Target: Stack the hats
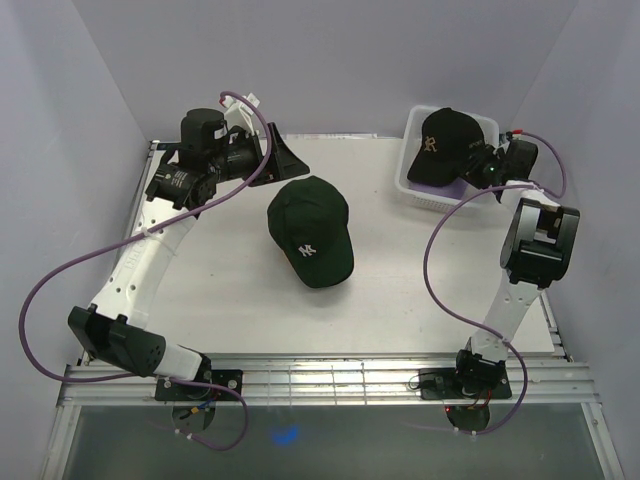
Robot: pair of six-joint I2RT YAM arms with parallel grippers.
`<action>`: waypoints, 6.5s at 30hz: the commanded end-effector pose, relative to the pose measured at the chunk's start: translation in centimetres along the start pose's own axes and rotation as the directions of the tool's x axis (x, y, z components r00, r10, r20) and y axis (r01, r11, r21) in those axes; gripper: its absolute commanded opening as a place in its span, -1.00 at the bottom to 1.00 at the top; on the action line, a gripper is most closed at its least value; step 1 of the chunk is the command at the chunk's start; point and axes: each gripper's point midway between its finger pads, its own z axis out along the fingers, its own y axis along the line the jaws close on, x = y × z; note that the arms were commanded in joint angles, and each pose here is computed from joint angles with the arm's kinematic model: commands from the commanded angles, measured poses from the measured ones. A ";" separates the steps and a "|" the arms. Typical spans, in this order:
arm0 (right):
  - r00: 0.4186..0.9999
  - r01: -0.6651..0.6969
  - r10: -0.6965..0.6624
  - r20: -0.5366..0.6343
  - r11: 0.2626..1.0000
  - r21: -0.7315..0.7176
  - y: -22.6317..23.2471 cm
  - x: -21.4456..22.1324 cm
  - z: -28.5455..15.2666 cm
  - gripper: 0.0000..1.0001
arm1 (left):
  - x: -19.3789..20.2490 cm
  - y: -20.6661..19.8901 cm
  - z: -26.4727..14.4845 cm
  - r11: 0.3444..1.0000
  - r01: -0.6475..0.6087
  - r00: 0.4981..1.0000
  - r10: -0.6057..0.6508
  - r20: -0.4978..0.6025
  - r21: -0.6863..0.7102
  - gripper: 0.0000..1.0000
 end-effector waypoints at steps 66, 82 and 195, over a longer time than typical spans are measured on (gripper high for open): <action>0.997 -0.066 0.067 0.044 0.998 -0.016 2.9 -0.2 -0.6 0.11 | -0.6 -0.7 -0.1 0.999 -0.032 0.999 0.032 0.019 0.006 0.73; 0.979 -0.175 0.196 0.055 0.949 -0.263 7.6 -1.3 -1.2 -0.11 | -0.4 -0.5 -0.1 0.999 -0.034 0.999 0.034 0.015 0.001 0.73; 0.715 -0.576 -0.191 -0.672 0.383 -0.722 39.3 26.7 -31.3 -0.84 | -7.3 -8.4 -7.8 0.998 -0.018 0.963 0.000 0.271 0.063 0.74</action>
